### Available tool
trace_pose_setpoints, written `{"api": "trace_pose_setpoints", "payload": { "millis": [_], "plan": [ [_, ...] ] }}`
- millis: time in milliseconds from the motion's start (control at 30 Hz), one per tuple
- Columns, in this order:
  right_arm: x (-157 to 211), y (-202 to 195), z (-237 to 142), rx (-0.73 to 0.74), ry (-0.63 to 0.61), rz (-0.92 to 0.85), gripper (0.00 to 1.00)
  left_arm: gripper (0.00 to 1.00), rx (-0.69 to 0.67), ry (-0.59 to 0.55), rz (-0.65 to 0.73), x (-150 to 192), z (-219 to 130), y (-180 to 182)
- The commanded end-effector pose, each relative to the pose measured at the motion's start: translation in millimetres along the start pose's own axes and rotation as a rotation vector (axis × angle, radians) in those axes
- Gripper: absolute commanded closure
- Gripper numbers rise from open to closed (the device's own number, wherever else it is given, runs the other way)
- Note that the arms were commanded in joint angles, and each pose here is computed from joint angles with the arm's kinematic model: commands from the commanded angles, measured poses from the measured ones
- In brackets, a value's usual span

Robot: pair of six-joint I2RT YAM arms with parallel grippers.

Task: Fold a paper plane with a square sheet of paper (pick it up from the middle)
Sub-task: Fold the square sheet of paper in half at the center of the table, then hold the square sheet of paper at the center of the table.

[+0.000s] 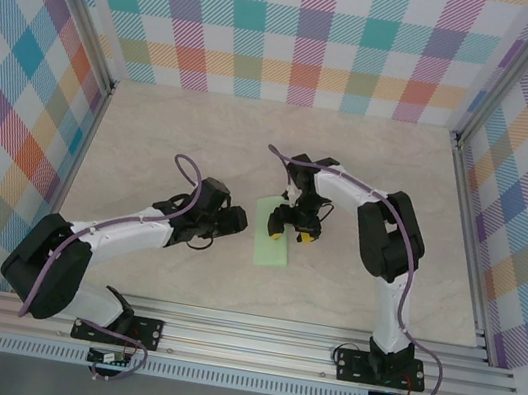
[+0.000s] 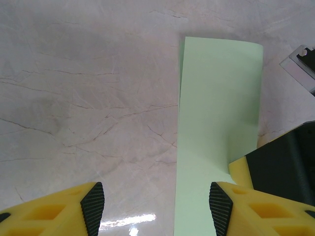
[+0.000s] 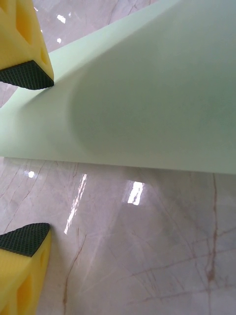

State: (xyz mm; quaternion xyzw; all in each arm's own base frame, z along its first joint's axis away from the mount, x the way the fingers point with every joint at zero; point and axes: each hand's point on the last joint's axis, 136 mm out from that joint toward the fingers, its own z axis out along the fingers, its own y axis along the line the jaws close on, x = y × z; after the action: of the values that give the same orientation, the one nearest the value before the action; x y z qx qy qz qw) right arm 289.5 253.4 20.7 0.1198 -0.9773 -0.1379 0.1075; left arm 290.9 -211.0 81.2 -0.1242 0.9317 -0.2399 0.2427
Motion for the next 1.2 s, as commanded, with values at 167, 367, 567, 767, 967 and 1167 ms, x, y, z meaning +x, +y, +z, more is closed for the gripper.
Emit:
{"api": "trace_pose_setpoints", "payload": {
  "millis": [167, 367, 567, 767, 967, 1167],
  "plan": [
    [10, -47, 35, 0.185, 0.115, 0.031, 0.24, 0.39, 0.022, -0.009, 0.001, -10, 1, -10],
    [9, -53, 38, 0.213, 0.118, 0.049, 0.24, 0.46, 0.014, 0.01, -0.004, -10, 5, -12],
    [10, -56, 42, 0.225, 0.127, 0.059, 0.24, 0.79, 0.029, 0.042, -0.036, -10, 17, -18],
    [9, -55, 44, 0.218, 0.124, 0.065, 0.24, 1.0, 0.062, 0.074, -0.084, -8, 39, -26],
    [10, -55, 45, 0.219, 0.126, 0.067, 0.24, 1.0, 0.135, 0.095, -0.129, -8, 60, -41],
    [10, -55, 45, 0.216, 0.125, 0.067, 0.24, 1.0, 0.145, 0.126, -0.148, -4, 75, -43]
  ]
}}
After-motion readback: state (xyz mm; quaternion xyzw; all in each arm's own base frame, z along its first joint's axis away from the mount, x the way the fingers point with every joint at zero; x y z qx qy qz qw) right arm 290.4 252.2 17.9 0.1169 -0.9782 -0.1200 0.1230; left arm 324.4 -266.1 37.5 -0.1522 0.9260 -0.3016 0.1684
